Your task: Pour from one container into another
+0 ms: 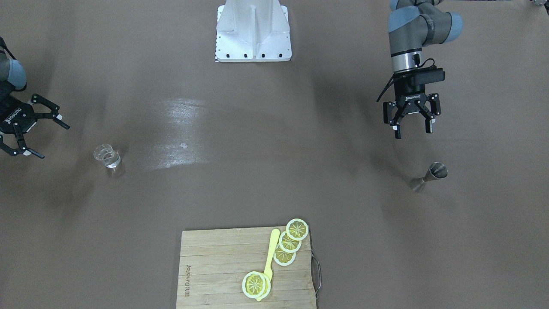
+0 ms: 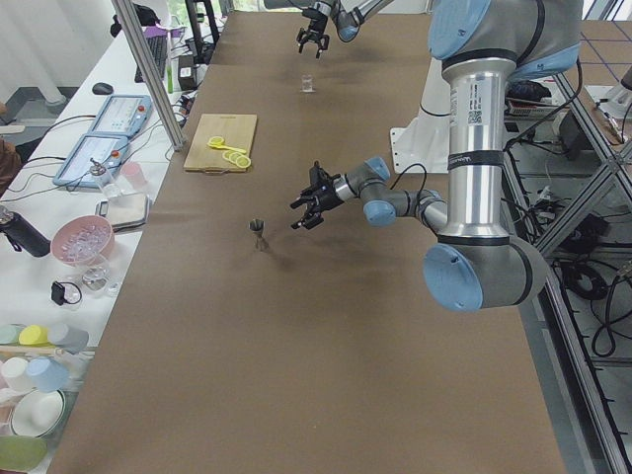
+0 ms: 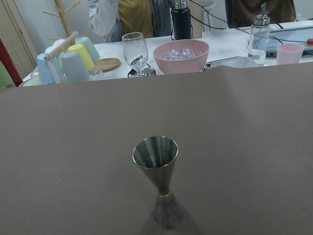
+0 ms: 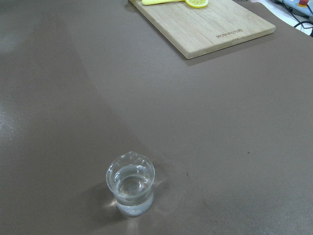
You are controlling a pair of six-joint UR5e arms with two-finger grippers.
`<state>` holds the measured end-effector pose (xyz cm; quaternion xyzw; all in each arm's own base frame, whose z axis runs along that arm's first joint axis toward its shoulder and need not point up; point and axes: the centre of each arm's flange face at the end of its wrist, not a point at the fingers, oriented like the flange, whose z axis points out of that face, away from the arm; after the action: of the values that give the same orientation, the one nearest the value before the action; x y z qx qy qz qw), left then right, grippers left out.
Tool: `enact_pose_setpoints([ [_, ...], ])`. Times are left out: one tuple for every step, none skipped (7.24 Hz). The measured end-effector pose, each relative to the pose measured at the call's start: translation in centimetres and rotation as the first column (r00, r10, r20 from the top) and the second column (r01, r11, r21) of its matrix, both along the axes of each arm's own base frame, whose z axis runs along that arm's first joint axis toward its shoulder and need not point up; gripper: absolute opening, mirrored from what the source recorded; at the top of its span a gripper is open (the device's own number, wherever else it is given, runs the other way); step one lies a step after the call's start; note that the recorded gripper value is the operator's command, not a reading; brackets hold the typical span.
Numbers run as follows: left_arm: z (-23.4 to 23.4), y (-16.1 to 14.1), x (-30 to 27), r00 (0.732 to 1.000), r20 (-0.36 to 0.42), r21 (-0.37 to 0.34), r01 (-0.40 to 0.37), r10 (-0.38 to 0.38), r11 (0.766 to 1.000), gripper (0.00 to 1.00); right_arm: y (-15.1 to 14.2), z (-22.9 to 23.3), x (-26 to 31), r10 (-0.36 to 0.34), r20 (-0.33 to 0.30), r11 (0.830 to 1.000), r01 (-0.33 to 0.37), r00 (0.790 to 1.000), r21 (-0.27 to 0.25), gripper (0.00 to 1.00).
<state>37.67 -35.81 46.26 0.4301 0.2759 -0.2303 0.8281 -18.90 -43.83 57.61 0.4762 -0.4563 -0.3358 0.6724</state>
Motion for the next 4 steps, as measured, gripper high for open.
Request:
enact_pose_setpoints([
  [0.2, -0.3, 1.0, 0.999, -0.024, 0.017, 0.036, -0.036, 0.999, 0.93, -0.5, 0.2, -1.1, 0.006, 0.003, 1.000, -0.006, 1.000, 0.011, 1.00],
  [0.5, -0.5, 1.8, 0.997, -0.045, 0.026, 0.063, -0.062, 0.998, 0.93, -0.6, 0.6, -2.5, 0.003, 0.005, 1.000, -0.003, 1.000, 0.019, 1.00],
  [1.3, -1.0, 2.6, 0.994, -0.039, 0.043, 0.099, -0.097, 0.994, 0.93, -0.5, 1.0, -4.0, -0.008, 0.006, 1.000, 0.008, 1.000, 0.025, 1.00],
  [2.0, -1.5, 3.3, 0.991, -0.021, 0.069, 0.136, -0.135, 0.988, 0.93, -0.3, 1.1, -5.2, -0.023, 0.007, 0.999, 0.023, 1.000, 0.029, 1.00],
])
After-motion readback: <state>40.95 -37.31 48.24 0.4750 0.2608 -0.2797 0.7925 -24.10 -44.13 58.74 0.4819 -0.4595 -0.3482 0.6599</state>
